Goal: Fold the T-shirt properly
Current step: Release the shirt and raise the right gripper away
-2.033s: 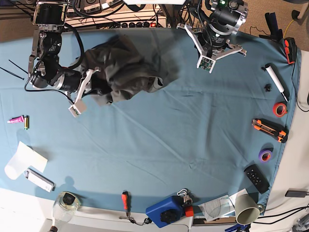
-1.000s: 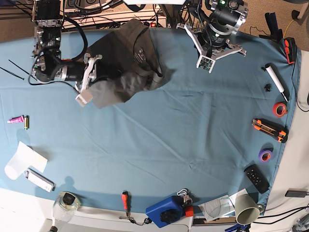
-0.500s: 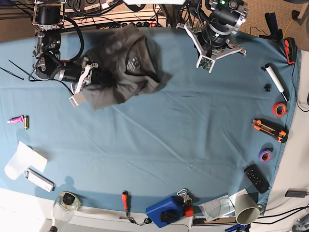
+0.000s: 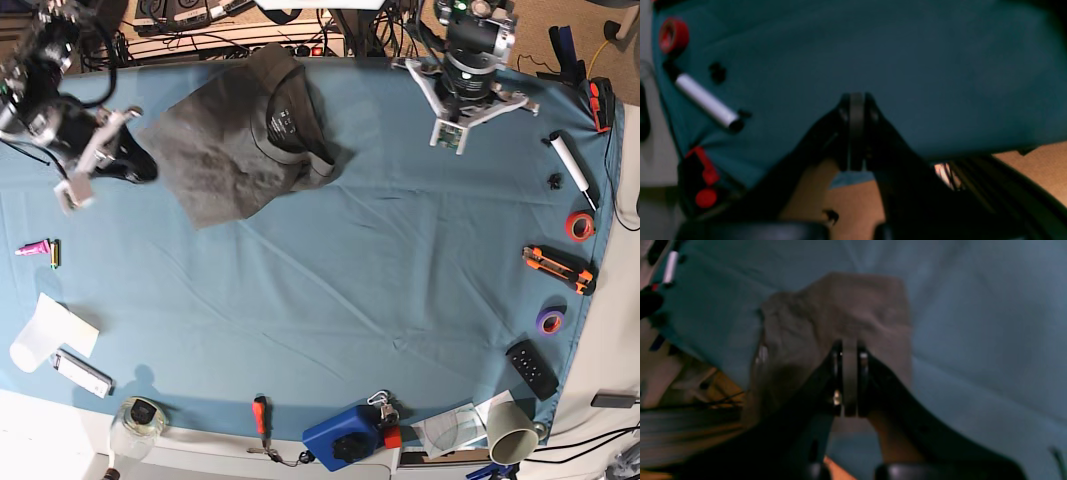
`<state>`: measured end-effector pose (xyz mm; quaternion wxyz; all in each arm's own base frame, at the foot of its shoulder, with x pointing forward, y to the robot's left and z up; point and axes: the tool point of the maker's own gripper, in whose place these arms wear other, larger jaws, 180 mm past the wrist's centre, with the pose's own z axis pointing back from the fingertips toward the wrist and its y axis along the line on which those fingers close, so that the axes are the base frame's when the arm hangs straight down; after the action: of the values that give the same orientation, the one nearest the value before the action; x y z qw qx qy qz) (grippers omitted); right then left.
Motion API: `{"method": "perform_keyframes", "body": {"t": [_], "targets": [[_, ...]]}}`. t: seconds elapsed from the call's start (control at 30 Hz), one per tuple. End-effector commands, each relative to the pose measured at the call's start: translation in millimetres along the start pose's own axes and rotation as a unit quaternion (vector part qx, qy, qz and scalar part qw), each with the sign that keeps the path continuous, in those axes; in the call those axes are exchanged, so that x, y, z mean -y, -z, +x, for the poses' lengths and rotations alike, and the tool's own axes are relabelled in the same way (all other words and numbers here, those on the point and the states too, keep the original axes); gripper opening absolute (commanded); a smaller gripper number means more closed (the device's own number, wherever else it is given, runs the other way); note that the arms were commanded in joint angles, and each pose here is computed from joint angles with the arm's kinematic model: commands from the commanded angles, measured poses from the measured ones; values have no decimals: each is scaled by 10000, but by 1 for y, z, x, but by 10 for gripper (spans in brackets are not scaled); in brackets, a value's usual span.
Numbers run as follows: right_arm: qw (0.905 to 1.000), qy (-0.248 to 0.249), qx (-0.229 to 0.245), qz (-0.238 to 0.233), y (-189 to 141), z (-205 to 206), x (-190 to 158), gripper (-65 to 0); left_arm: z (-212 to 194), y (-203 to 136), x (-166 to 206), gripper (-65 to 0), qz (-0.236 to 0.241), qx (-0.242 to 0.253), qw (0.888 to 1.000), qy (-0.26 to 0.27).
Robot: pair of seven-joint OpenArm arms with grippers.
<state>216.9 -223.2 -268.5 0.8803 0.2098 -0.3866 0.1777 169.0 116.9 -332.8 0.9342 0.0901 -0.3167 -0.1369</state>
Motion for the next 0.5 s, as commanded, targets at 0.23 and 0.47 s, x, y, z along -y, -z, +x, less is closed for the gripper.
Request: {"method": "perform_keyframes", "body": {"t": [0.23, 0.47], "targets": [[9975, 95, -268, -650, -52, -28, 5, -650, -35, -5, -35, -650, 28, -398, 9961, -793], [9892, 881, -927, -720, -58, -93, -16, -650, -81, -20, -49, -650, 50, -996, 9904, -960]]}}
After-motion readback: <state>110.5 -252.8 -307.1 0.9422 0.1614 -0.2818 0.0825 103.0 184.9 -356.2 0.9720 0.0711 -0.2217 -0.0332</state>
